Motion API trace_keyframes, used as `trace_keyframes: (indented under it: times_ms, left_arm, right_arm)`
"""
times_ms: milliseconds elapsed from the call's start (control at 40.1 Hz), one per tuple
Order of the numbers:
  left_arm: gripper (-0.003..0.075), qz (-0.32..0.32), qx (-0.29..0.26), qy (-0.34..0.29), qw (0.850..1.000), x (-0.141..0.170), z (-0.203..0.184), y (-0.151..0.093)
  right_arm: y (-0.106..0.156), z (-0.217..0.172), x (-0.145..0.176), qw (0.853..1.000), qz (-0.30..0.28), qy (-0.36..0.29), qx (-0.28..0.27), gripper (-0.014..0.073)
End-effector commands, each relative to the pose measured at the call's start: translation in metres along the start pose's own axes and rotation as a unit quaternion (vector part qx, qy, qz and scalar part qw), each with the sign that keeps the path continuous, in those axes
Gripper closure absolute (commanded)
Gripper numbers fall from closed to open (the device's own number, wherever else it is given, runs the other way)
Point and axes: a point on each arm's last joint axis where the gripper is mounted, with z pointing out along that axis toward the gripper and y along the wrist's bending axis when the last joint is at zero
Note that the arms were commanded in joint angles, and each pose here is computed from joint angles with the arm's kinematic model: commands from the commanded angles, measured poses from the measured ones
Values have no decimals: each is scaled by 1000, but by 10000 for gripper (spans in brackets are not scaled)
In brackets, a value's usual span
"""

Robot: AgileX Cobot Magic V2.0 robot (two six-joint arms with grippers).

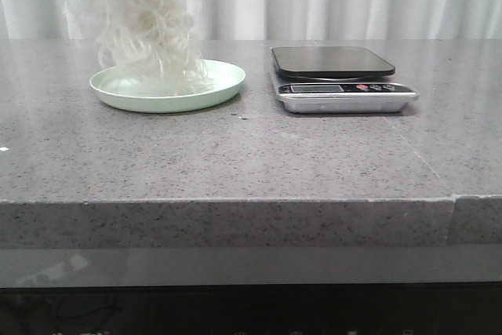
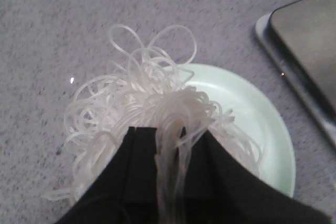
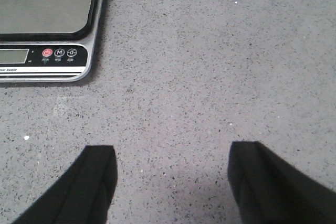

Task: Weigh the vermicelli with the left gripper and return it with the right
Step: 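Lift the vermicelli with the left gripper and carry it toward the scale, then lower the vermicelli onto the scale pan and open the left gripper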

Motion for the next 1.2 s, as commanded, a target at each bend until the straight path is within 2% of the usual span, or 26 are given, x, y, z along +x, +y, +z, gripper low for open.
trace_keyframes:
  times_ms: [0,125,274,499,674,848,1023,1172]
  left_arm:
    - [566,5,19,-116,993,-43,-45,-15]
    - [566,41,41,-154,986,-63,-59,-36]
    - [565,53,69,-197,977,-88,-67,-61]
    - [565,65,102,-230,965,-112,-49,-98]
    - [565,68,116,-252,958,-125,-28,-118]
    - [565,68,117,-251,958,-124,11,-127]
    - [563,73,112,-213,968,-108,49,-130]
    - [501,71,105,-178,976,-100,64,-122]
  right_arm:
    - [0,-5,-13,999,-4,-39,0,32]
    - [0,-5,-13,999,-4,-39,0,32]
    - [0,-5,-13,999,-4,-39,0,32]
    - [0,-5,-13,999,-4,-39,0,32]
    - [0,-5,-13,999,-4,-39,0,32]
    - [0,-5,-13,999,-4,-39,0,32]
    - [0,-5,-13,999,-4,-39,0,32]
    - [0,-5,-13,999,-4,-39,0,32]
